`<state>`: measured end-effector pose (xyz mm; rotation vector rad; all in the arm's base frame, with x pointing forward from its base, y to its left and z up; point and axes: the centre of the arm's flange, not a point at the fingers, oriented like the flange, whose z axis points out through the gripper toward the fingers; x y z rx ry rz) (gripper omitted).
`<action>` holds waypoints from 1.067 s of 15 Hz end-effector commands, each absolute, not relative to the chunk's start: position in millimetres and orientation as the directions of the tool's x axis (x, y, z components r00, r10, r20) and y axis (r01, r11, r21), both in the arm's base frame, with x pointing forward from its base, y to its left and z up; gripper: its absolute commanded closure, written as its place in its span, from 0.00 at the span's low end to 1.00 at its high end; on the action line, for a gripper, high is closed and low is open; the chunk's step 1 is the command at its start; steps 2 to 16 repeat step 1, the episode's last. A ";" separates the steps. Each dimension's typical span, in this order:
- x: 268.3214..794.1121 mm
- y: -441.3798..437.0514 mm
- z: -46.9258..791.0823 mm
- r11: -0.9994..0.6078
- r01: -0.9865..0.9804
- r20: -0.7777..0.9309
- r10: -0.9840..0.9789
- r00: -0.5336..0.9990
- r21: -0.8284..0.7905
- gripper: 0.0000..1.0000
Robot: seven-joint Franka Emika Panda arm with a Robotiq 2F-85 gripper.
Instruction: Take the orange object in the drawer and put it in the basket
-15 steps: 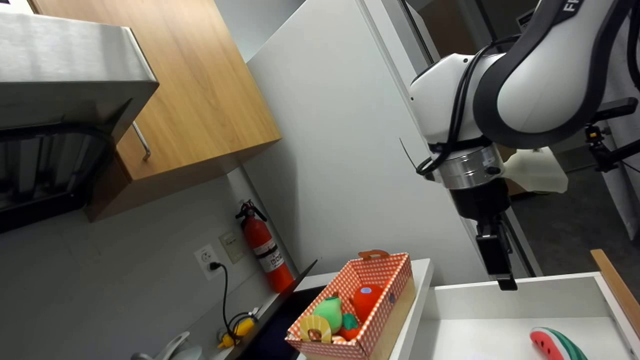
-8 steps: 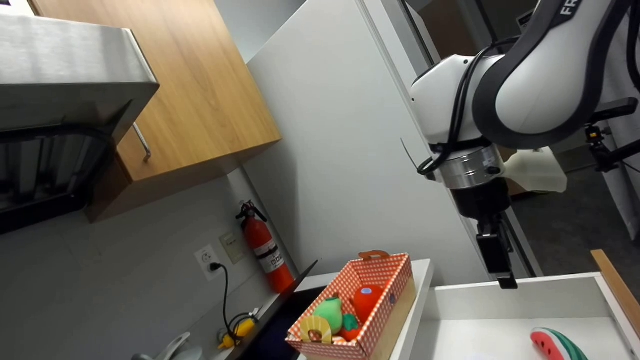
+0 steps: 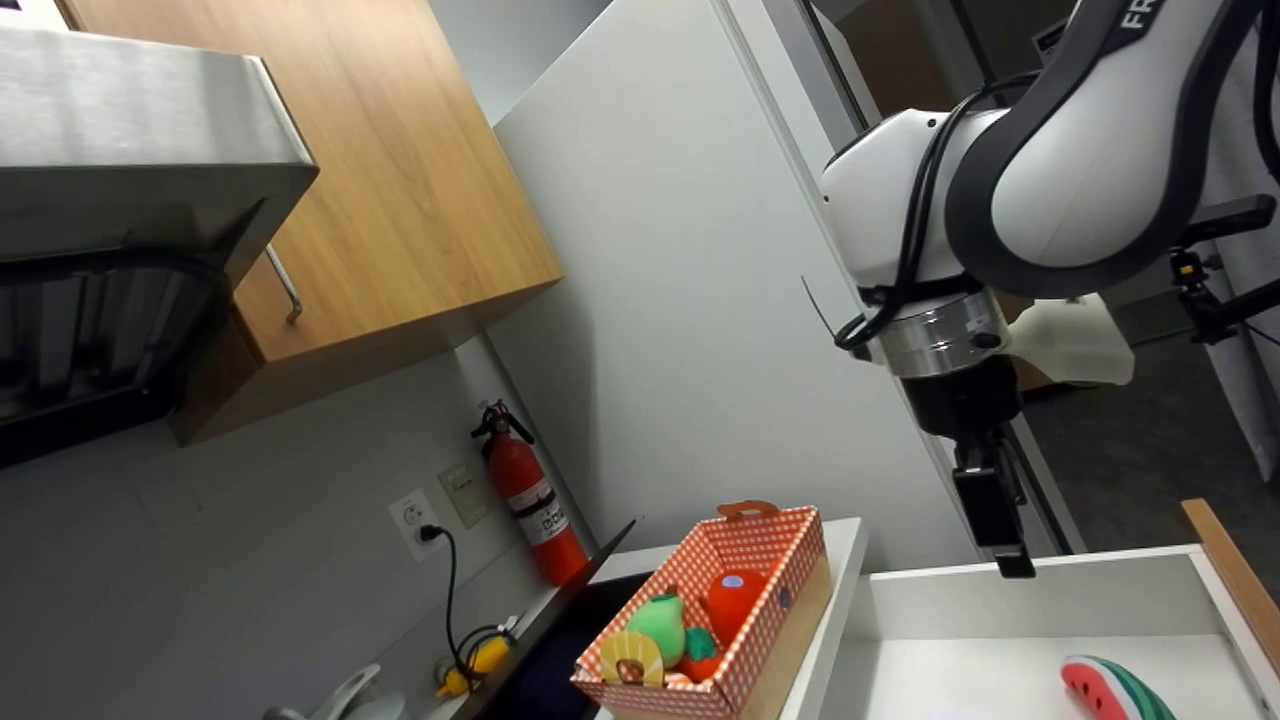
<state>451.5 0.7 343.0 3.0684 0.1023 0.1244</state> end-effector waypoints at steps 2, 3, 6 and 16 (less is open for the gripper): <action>451.5 0.7 343.0 -0.995 0.064 0.078 0.069 0.995 0.072 0.00; 451.5 0.7 343.0 -0.995 0.064 0.078 0.069 0.995 0.072 0.00; 451.5 0.7 343.0 -0.995 0.064 0.078 0.069 0.995 0.072 0.00; 451.5 0.7 343.0 -0.995 0.064 0.078 0.069 0.995 0.072 0.00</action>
